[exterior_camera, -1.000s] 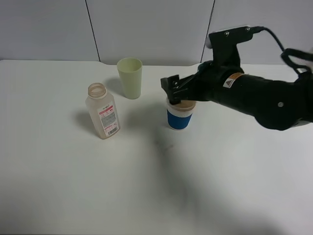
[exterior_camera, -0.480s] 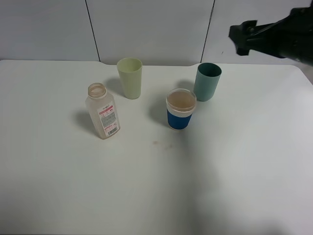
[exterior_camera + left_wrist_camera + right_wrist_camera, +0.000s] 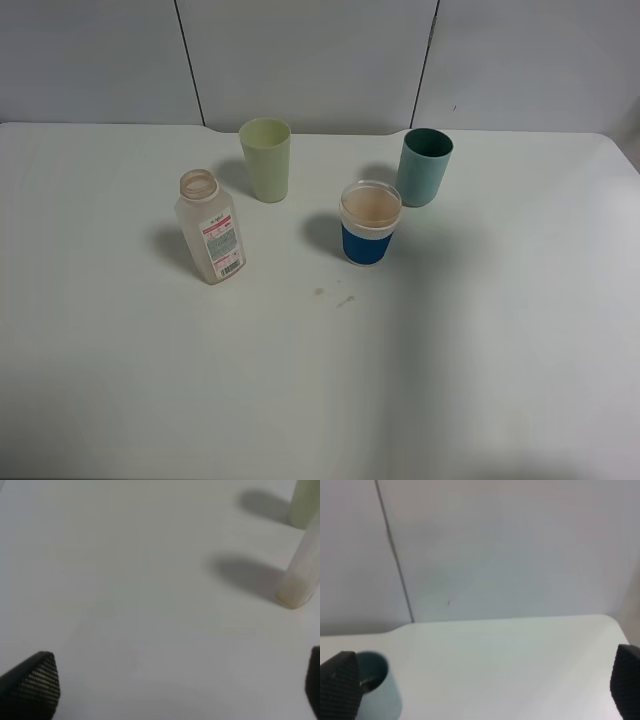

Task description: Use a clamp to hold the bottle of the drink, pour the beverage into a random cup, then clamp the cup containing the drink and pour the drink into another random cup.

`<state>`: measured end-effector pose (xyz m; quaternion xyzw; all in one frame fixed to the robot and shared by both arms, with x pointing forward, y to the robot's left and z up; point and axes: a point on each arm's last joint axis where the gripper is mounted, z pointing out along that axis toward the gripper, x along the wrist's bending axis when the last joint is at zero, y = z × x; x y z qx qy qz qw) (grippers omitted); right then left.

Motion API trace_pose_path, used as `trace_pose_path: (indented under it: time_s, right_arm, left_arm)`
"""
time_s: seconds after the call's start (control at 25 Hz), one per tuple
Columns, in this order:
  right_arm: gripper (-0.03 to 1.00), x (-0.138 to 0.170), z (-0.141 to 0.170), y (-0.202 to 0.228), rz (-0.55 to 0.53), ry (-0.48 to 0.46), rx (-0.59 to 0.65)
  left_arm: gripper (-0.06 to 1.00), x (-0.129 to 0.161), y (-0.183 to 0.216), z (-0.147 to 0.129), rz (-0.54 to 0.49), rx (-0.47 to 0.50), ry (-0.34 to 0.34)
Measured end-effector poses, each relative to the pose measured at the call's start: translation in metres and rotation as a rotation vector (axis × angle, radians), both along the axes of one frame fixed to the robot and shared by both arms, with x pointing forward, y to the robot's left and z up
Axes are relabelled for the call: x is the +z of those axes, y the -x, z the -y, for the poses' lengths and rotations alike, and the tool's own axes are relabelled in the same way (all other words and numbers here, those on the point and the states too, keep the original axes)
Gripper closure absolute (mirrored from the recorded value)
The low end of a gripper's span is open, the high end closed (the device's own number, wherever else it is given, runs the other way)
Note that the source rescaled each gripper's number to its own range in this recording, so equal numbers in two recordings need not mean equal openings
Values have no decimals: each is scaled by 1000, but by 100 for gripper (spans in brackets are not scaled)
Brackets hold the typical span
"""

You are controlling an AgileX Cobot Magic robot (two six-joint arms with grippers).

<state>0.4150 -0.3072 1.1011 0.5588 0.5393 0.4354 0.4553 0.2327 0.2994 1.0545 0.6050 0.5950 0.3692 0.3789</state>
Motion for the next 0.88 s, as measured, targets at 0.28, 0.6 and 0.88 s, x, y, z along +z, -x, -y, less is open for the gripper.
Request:
trace_pose_path:
  time_s: [0.28,0.6,0.88]
  right_arm:
    - [-3,11,-7,65,-45,36,51]
    - [-3,3,-12,129,-111,26,61]
    - [-3,-15,-16,185,-144,18,59]
  left_arm:
    - [-6,0,0,0,0,0,0]
    - [-6,0,0,0,0,0,0]
    - [-6,0,0,0,0,0,0]
